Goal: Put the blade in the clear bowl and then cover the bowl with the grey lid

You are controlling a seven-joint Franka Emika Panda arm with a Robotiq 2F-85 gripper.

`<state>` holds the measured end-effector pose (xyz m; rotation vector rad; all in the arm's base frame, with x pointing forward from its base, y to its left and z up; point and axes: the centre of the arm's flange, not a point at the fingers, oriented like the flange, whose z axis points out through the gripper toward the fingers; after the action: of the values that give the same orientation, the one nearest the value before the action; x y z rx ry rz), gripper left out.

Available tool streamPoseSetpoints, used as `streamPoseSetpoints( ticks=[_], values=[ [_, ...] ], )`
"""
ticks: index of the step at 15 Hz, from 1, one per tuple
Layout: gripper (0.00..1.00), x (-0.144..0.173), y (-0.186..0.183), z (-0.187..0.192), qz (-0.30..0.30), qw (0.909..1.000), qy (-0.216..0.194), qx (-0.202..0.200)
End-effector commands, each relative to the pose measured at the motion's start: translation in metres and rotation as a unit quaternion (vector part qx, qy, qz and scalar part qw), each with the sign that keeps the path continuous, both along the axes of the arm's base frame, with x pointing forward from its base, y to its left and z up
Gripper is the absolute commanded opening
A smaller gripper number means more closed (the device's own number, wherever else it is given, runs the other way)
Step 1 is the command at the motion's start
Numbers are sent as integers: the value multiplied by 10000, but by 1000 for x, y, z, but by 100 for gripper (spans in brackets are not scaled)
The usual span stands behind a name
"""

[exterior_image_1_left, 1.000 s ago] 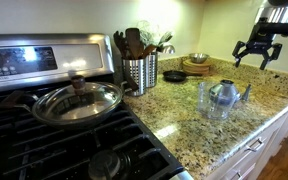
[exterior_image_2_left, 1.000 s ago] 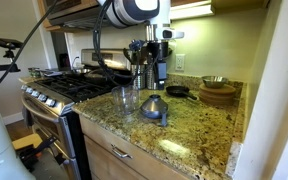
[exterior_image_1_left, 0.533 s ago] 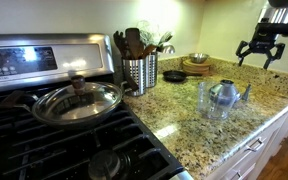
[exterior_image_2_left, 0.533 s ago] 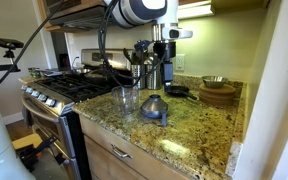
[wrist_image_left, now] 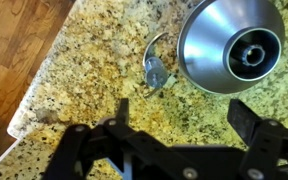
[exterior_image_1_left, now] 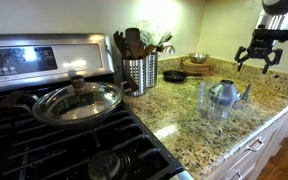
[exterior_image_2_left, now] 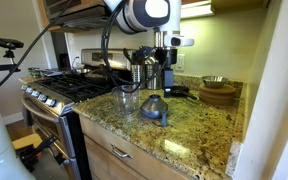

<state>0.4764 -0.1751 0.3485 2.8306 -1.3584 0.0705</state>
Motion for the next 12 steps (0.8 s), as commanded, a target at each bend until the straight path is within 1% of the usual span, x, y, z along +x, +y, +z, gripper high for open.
streamPoseSetpoints(
  ticks=[1,12],
  values=[
    [100,-1,0,-2,-5,10000,-4,24],
    [100,-3,-11,-29,-121,9998,114,103]
  ],
)
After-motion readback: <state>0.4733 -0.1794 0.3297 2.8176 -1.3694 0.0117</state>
